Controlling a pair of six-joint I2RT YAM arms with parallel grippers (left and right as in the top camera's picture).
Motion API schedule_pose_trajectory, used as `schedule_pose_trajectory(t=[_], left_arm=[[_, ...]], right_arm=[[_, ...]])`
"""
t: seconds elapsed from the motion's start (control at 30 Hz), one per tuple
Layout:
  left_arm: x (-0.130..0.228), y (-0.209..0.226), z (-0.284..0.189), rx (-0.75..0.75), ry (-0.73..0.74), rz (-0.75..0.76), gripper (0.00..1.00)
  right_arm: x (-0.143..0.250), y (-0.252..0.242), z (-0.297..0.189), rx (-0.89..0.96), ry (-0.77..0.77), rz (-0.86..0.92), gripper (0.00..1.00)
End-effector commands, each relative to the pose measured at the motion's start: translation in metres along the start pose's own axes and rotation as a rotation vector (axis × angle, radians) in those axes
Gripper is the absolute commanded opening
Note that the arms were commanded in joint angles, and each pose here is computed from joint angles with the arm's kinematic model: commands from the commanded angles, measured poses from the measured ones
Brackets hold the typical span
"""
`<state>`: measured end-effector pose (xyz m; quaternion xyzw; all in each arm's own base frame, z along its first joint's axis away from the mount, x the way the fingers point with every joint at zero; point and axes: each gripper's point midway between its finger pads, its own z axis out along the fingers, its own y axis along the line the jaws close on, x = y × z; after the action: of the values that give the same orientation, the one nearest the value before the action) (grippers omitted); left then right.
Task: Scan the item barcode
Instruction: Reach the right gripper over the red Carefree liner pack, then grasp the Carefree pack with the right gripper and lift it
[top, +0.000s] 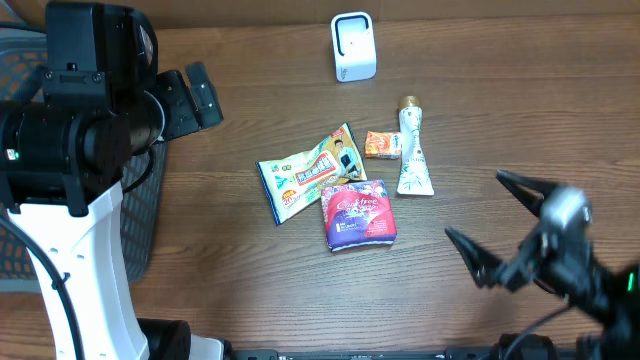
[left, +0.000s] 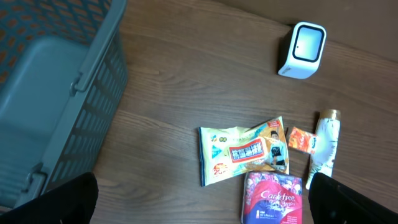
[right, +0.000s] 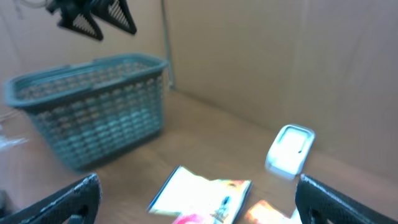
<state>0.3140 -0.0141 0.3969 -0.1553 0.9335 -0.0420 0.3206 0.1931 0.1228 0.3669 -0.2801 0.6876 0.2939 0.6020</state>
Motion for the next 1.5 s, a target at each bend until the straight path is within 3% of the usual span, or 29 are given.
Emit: schedule_pose_trajectory(t=[0.0, 0.13, 0.23, 0.33, 0.43, 0.53, 0.67, 0.8, 1.1, 1.27, 1.47], left_arm=[[-0.002, 0.002, 0.000, -0.012, -0.006, 0.008, 1.00], [-0.002, 0.002, 0.000, -0.012, -0.006, 0.008, 1.00], [-0.002, 0.002, 0.000, -0.012, -0.006, 0.008, 1.00], [-0.002, 0.002, 0.000, -0.012, -0.006, 0.008, 1.00], [-0.002, 0.002, 0.000, -0.012, -0.006, 0.008, 1.00], [-0.002, 0.002, 0.000, -0.012, -0.006, 0.008, 1.00], [-0.002, 0.002, 0.000, -0.012, -0.006, 0.008, 1.00], [-0.002, 0.002, 0.000, -0.012, -0.006, 0.008, 1.00], [-0.002, 0.002, 0.000, -0.011, -0.006, 0.008, 1.00], [-0.002, 0.002, 0.000, -0.012, -0.006, 0.008, 1.00], [-0.002, 0.002, 0.000, -0.012, -0.006, 0.008, 1.00]], right_arm=[[-0.009, 0.014, 0.014, -0.215, 0.065, 0.144, 1.00], [-0.001, 0.013, 0.029, -0.390, 0.125, 0.355, 1.00], [0.014, -0.012, 0.050, -0.382, 0.185, 0.516, 1.00], [0.052, -0.047, 0.078, -0.183, 0.304, 0.688, 1.00], [0.103, -0.070, 0.098, 0.108, 0.465, 0.738, 1.00], [0.156, -0.064, 0.114, 0.350, 0.695, 0.653, 1.00], [0.198, -0.047, 0.127, 0.500, 0.908, 0.462, 1.00], [0.235, -0.022, 0.148, 0.497, 1.026, 0.278, 1.00], [0.249, 0.007, 0.166, 0.467, 1.036, 0.060, 1.00], [0.252, 0.056, 0.179, 0.287, 1.026, 0.096, 1.00], [0.255, 0.075, 0.190, 0.236, 0.996, -0.078, 1.00]])
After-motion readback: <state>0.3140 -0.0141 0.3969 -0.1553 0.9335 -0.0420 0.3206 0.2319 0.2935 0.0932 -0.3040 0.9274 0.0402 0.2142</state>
